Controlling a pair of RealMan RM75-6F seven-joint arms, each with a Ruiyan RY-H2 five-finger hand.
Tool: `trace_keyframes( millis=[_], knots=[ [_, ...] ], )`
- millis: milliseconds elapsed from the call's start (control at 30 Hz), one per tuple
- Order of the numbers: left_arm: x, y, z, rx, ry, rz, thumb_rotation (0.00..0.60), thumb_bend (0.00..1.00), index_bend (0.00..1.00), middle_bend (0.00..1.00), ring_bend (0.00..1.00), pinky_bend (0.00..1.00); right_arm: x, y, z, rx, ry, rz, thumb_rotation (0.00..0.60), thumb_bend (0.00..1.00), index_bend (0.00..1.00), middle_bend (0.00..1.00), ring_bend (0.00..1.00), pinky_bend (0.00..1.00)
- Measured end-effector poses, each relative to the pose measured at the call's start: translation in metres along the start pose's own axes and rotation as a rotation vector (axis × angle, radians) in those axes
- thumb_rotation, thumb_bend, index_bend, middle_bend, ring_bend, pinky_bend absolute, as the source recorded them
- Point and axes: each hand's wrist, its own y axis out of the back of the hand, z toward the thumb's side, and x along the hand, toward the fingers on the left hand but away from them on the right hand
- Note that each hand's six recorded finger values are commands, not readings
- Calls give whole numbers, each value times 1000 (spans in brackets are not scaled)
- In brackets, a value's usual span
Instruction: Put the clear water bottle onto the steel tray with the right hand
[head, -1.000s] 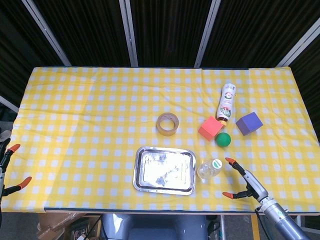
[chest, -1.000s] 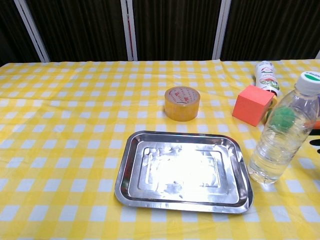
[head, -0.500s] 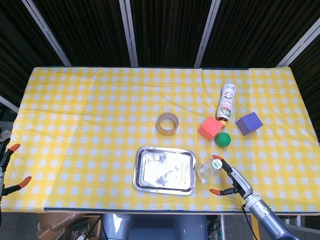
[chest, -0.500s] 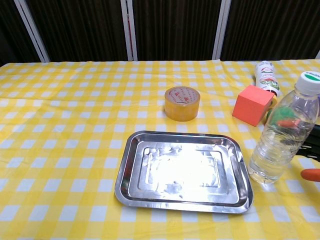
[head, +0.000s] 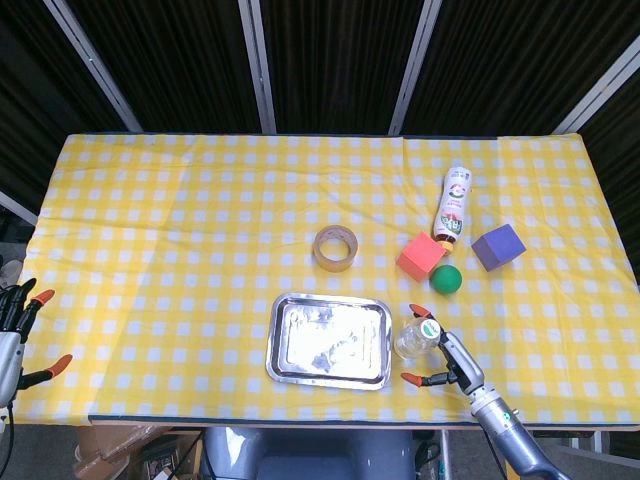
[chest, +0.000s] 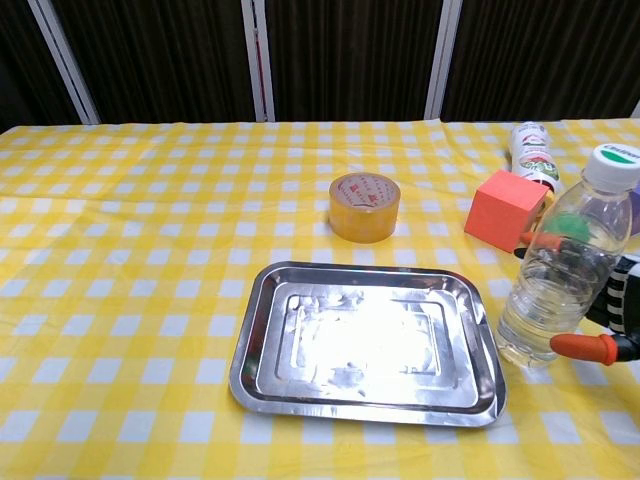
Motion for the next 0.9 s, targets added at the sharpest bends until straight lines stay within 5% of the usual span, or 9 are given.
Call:
trace_keyframes(
  millis=[500,733,900],
  knots=[
    [0,-4,0,14,5,-17,600,177,141,4,0,0,-11,-13,-1,-41,39,12,600,206,106,17,0,0],
    [0,-7,1,19,4,-27,600,177,146,4,0,0,-15,-11,7,-40,60,-7,600,294,292,222,96,0],
    [0,-8,2,22,1,-31,600,177,151,4,0,0,-17,-6,8,-46,56,-70,600,336,512,394,203,4]
  ],
)
